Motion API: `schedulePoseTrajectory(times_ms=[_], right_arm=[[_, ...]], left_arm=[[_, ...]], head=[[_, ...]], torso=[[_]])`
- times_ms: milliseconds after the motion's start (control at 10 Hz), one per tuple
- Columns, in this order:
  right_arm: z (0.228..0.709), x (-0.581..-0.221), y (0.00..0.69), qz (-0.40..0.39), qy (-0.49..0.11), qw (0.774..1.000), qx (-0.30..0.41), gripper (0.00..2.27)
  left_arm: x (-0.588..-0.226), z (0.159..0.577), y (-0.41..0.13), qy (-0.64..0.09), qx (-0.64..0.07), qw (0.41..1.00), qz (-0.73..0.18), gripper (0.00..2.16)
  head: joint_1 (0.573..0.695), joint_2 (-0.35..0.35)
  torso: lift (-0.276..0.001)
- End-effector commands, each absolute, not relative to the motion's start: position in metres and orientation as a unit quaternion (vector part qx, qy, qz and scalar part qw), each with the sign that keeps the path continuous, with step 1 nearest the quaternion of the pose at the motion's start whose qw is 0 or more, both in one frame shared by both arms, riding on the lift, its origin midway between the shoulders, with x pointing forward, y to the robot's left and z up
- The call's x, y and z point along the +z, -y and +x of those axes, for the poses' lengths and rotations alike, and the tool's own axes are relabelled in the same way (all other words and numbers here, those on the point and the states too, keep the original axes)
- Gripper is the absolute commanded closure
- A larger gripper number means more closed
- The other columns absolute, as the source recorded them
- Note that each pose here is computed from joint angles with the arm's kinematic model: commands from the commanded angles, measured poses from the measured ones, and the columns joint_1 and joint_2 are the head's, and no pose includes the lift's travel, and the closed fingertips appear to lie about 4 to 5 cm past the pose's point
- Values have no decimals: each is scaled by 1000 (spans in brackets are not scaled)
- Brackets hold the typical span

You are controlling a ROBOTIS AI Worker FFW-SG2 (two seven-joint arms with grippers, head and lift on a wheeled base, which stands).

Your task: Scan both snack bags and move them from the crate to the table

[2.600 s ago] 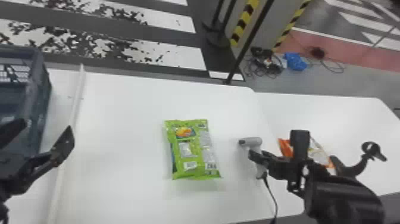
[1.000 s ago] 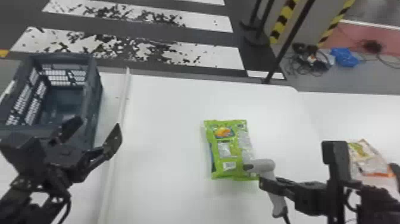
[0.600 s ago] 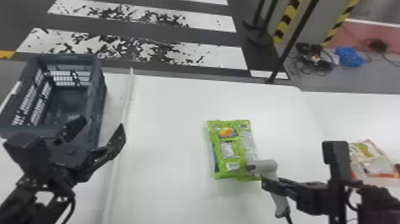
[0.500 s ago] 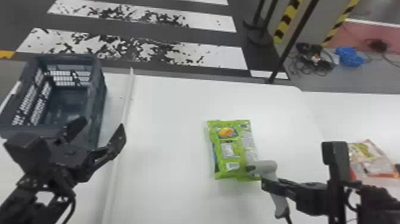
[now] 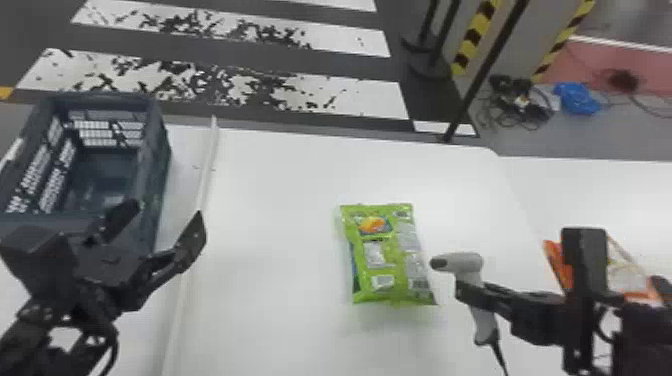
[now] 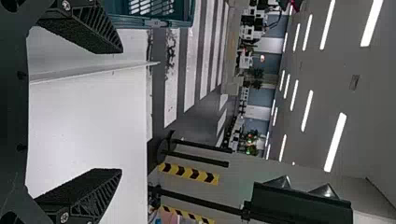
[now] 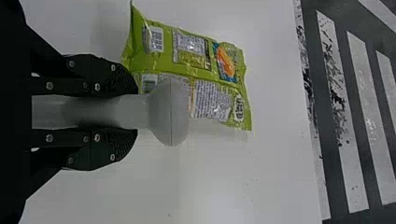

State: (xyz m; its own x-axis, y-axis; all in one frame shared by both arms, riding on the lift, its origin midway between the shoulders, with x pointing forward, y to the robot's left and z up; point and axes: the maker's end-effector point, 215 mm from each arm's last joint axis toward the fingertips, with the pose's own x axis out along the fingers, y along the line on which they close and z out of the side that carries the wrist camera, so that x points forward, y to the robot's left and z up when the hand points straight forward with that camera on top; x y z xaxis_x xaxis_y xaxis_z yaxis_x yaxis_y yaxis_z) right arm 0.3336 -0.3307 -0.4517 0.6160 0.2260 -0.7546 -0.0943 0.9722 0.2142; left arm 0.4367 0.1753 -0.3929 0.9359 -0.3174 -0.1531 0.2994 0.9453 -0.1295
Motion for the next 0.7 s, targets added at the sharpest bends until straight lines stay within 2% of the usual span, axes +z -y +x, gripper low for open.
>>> schedulePoseTrajectory(times_ms=[0,200,400,600], right_arm=[[365,-454,369,52,-394,916,64,2250],[395,-469,403,28,-371,927,48,2250],[418,-480,428,0,-360,932,42,2250],[430,-498,440,-10,-375,926,35,2250]], left_arm=[[-392,437,-174,-86,-158,982,-52,87],[-393,436,-172,-87,-160,982,-52,87],[-393,437,-171,-89,-162,981,-52,87],[-392,438,-169,-88,-163,981,-52,87]], head=[[695,-222],[695,-280],[695,-306],[695,-331]], torso=[[-88],[-88],[-88],[-88]])
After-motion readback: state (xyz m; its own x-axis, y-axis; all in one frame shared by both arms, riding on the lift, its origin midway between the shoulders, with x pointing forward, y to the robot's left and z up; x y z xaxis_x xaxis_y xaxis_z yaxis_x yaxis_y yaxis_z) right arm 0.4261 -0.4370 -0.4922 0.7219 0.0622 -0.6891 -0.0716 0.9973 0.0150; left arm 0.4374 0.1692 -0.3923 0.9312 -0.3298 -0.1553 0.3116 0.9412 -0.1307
